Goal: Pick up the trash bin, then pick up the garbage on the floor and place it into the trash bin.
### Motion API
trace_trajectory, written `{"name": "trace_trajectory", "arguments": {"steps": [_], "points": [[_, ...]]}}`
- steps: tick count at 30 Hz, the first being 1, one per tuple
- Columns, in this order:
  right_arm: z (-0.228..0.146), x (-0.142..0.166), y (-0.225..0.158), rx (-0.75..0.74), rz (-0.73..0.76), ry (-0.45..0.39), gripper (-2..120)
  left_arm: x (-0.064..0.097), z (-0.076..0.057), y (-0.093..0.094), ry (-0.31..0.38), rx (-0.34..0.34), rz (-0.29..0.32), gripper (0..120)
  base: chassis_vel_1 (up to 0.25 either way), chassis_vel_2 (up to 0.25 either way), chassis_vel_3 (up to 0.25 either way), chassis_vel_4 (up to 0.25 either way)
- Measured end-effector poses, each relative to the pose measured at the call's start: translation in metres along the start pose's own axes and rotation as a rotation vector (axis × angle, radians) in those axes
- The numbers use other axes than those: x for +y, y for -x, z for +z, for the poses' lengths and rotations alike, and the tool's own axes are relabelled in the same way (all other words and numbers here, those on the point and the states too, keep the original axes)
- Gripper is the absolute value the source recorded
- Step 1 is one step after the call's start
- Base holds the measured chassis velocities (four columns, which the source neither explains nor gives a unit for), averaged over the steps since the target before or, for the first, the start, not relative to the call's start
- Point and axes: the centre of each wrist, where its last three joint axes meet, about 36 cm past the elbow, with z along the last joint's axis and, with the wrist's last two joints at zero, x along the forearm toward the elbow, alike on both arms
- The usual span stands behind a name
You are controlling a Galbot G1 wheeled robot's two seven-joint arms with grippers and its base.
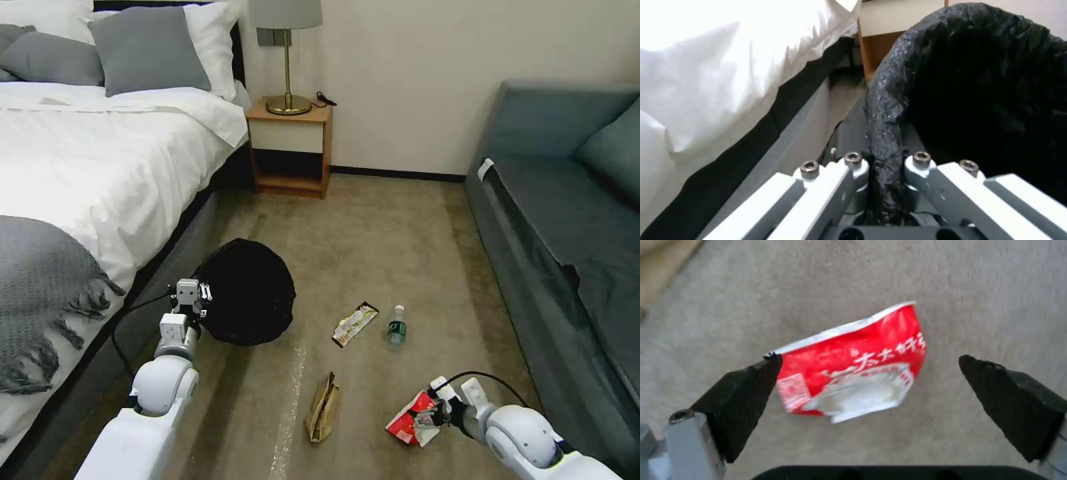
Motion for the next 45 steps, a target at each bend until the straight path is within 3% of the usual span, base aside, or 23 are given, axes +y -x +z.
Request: {"name": "trace_trajectory", "arguments": {"steps": [2,4,12,39,45], "points": [[0.001,0.000,-0.002,0.002,0.001,0.025,100,0.000,0.000,0.000,0.001,0.000,0.001,4,0.000,0.000,0.000,0.000],[0.005,0.003,-0.007,0.009,-0.004,0.103,100,0.001,0.000,0.000,0.004,-0.001,0.005,4,0.000,0.000,0.000,0.000],[0.011,0.011,0.003,0.019,-0.028,0.172,100,-0.003,0.001,-0.002,0.005,0.003,0.022,4,0.000,0.000,0.000,0.000],[0.029,0.012,0.062,0.118,0.039,0.131,98,-0.005,0.007,-0.012,0.012,0.017,0.037,4,0.000,0.000,0.000,0.000],[0.027,0.002,0.071,0.130,0.048,0.137,76,-0.004,0.008,-0.008,0.009,0.020,0.033,4,0.000,0.000,0.000,0.000]]}}
